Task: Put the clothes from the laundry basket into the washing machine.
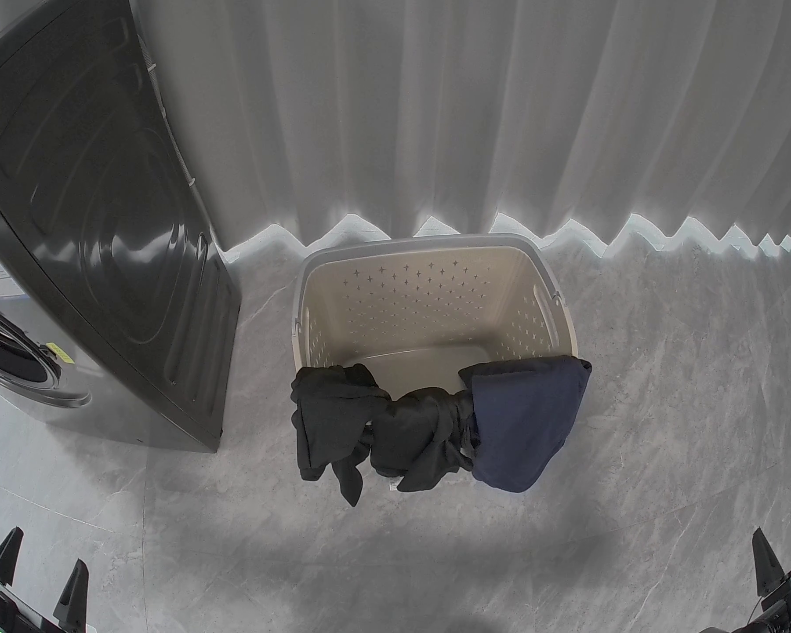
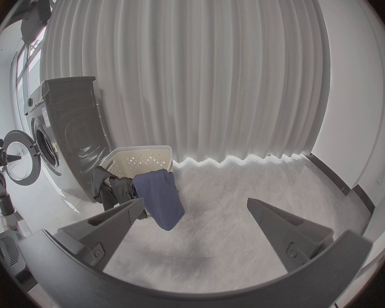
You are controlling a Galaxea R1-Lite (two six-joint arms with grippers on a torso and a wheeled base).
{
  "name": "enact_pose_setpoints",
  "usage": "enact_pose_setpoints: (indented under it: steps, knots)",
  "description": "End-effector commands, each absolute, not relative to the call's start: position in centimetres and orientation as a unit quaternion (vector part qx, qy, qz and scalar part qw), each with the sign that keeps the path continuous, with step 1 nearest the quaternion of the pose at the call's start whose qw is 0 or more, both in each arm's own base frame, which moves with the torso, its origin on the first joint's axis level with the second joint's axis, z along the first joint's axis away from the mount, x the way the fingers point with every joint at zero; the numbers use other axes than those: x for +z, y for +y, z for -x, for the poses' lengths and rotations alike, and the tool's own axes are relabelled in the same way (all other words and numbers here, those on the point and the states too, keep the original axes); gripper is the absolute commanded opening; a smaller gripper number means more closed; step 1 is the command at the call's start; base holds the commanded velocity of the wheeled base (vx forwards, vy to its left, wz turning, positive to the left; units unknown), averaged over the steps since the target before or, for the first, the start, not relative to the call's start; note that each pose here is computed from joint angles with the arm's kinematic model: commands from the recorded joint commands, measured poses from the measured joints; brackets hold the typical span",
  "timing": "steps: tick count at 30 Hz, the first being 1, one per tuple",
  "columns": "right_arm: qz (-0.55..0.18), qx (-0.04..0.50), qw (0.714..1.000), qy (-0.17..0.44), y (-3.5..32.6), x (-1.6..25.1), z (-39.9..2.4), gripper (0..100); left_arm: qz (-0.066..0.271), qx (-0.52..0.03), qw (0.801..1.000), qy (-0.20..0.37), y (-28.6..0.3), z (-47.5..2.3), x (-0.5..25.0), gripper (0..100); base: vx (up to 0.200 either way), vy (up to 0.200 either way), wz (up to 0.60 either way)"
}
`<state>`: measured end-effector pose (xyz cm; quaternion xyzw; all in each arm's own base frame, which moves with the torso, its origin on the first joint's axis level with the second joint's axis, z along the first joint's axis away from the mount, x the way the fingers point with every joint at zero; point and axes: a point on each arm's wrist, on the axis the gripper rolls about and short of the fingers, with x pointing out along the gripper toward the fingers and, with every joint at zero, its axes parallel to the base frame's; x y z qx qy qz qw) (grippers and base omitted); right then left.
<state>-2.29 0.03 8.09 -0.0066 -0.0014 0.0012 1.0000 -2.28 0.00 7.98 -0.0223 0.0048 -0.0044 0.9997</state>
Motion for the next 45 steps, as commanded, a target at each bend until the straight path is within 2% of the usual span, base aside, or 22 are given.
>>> enact_pose_setpoints:
  steps: [1,6,9,10,12,13,14,15,16,18,20,25,29,30,34,38,45]
  knots:
    - [0.005,0.0,1.0,0.0,0.0,7.5,2.3,100,0.023,-0.005,1.0,0.003,0.0,2.3,7.5,100,0.0,0.0,0.0]
    - [0.006,0.0,1.0,-0.008,0.0,7.8,2.3,100,0.022,-0.004,1.0,0.004,0.0,2.3,7.5,100,0.0,0.0,0.0]
    - [0.004,0.004,0.996,-0.087,0.1,12.2,3.6,100,0.022,-0.005,1.0,0.004,0.0,2.3,7.5,100,0.0,0.0,0.0]
    - [0.0,0.007,0.997,-0.079,0.1,13.4,3.4,100,0.021,-0.005,1.0,0.004,0.0,2.3,7.5,100,0.0,0.0,0.0]
    - [-0.001,0.008,0.997,-0.071,0.1,13.7,3.3,100,0.021,-0.005,1.0,0.003,0.0,2.3,7.5,100,0.0,0.0,0.0]
    - [-0.016,0.022,0.999,0.02,0.1,14.2,0.8,100,0.022,-0.005,1.0,0.004,0.0,2.3,7.5,100,0.0,0.0,0.0]
    - [-0.025,0.032,0.998,0.052,0.1,14.0,0.0,100,0.022,-0.005,1.0,0.004,0.0,2.3,7.5,100,0.0,0.0,0.0]
    - [-0.025,0.032,0.998,0.052,0.1,14.0,0.0,100,0.022,-0.005,1.0,0.004,0.0,2.3,7.5,100,0.0,0.0,0.0]
    - [-0.062,0.082,0.985,0.137,0.4,13.4,-2.3,100,0.022,-0.005,1.0,0.004,0.0,2.3,7.5,100,0.0,0.0,0.0]
    - [-0.074,0.14,0.971,0.177,0.9,13.3,-3.6,100,0.022,-0.004,1.0,0.004,0.0,2.3,7.5,100,0.0,0.0,0.0]
    - [-0.073,0.176,0.959,0.21,1.5,13.3,-5.4,100,0.022,-0.005,1.0,0.003,0.0,2.3,7.5,100,0.0,0.0,0.0]
    - [-0.067,0.18,0.944,0.269,2.6,12.5,-10.5,100,0.023,-0.005,1.0,0.004,0.0,2.3,7.5,100,0.0,0.0,0.0]
    - [-0.066,0.181,0.943,0.273,3.2,12.1,-12.7,100,0.022,-0.005,1.0,0.004,0.0,2.3,7.5,100,0.0,0.0,0.0]
    - [-0.065,0.174,0.942,0.278,3.9,11.3,-15.0,100,0.023,-0.005,1.0,0.004,0.0,2.3,7.5,100,0.0,0.0,0.0]
    - [-0.069,0.159,0.943,0.284,5.2,9.6,-18.0,100,0.023,-0.005,1.0,0.004,0.0,2.3,7.5,100,0.0,0.0,0.0]
    - [-0.082,0.138,0.948,0.274,6.6,7.8,-20.4,100,0.023,-0.004,1.0,0.004,0.0,2.3,7.5,100,0.0,0.0,0.0]
    - [-0.082,0.135,0.952,0.26,7.8,5.5,-23.4,100,0.023,-0.005,1.0,0.004,0.0,2.3,7.5,100,0.0,0.0,0.0]
